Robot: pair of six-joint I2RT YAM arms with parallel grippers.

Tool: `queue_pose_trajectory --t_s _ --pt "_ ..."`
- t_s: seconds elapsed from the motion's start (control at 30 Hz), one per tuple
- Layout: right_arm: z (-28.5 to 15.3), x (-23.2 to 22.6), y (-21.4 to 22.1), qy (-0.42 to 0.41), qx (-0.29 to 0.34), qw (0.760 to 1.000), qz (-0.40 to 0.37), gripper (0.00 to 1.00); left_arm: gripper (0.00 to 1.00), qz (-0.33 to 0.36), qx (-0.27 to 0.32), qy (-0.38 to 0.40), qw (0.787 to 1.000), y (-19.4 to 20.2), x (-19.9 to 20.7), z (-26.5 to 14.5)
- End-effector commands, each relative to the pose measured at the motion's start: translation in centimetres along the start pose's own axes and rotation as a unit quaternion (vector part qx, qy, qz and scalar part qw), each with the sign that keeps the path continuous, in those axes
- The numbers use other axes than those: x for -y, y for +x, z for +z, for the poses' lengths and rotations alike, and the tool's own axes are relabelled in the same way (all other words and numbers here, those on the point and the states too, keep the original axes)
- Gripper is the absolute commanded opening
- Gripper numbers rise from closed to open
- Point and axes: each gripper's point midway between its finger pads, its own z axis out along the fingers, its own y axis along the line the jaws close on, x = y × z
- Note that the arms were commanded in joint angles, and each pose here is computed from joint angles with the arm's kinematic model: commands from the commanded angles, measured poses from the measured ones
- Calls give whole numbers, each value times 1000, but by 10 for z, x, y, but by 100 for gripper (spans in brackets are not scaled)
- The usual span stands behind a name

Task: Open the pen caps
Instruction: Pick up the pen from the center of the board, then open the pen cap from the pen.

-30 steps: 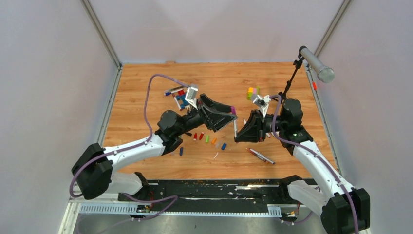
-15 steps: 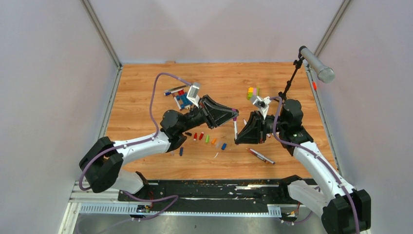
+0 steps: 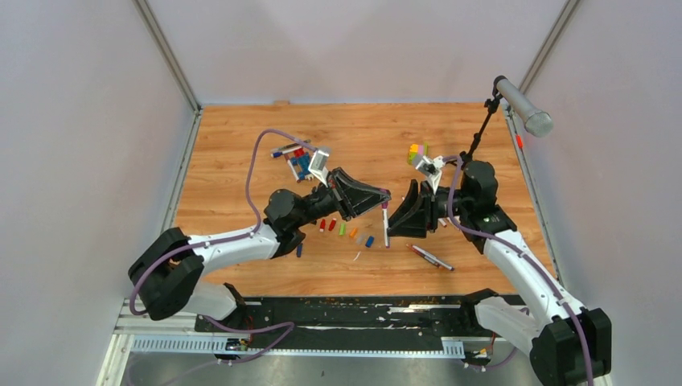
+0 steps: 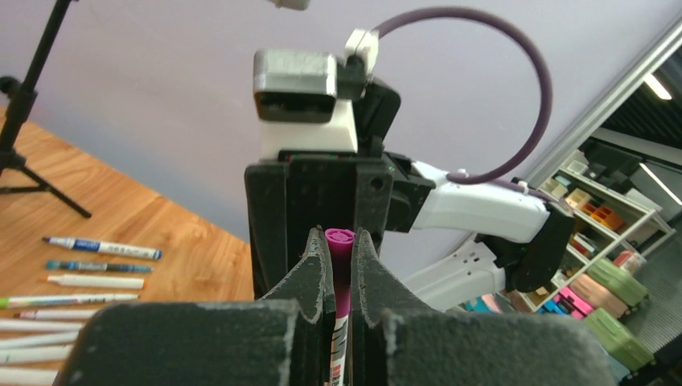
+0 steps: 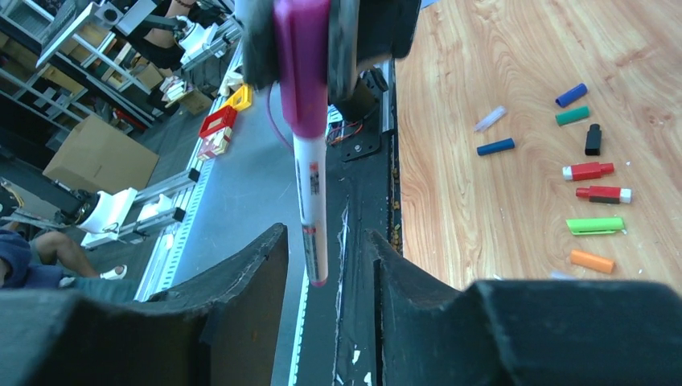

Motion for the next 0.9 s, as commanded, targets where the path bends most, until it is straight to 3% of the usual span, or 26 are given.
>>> queue_pose_trajectory --t_s 0.0,0.33,0.57,0.67,0.87 --pt "2 1 -24 8 5 1000 -24 40 0 25 34 -12 999 -11 7 -7" --pt "16 6 -24 -9 -11 1000 4 39 0 36 65 -38 997 -13 2 -16" --pt "20 6 -18 -14 -16 1000 11 17 0 35 89 -50 994 -17 -3 -20" --pt "22 7 -14 -18 -19 1000 14 1 0 35 100 -52 993 -20 -4 -20" --pt "22 7 -5 -18 -21 1000 4 0 0 34 126 -66 989 -30 -5 -25"
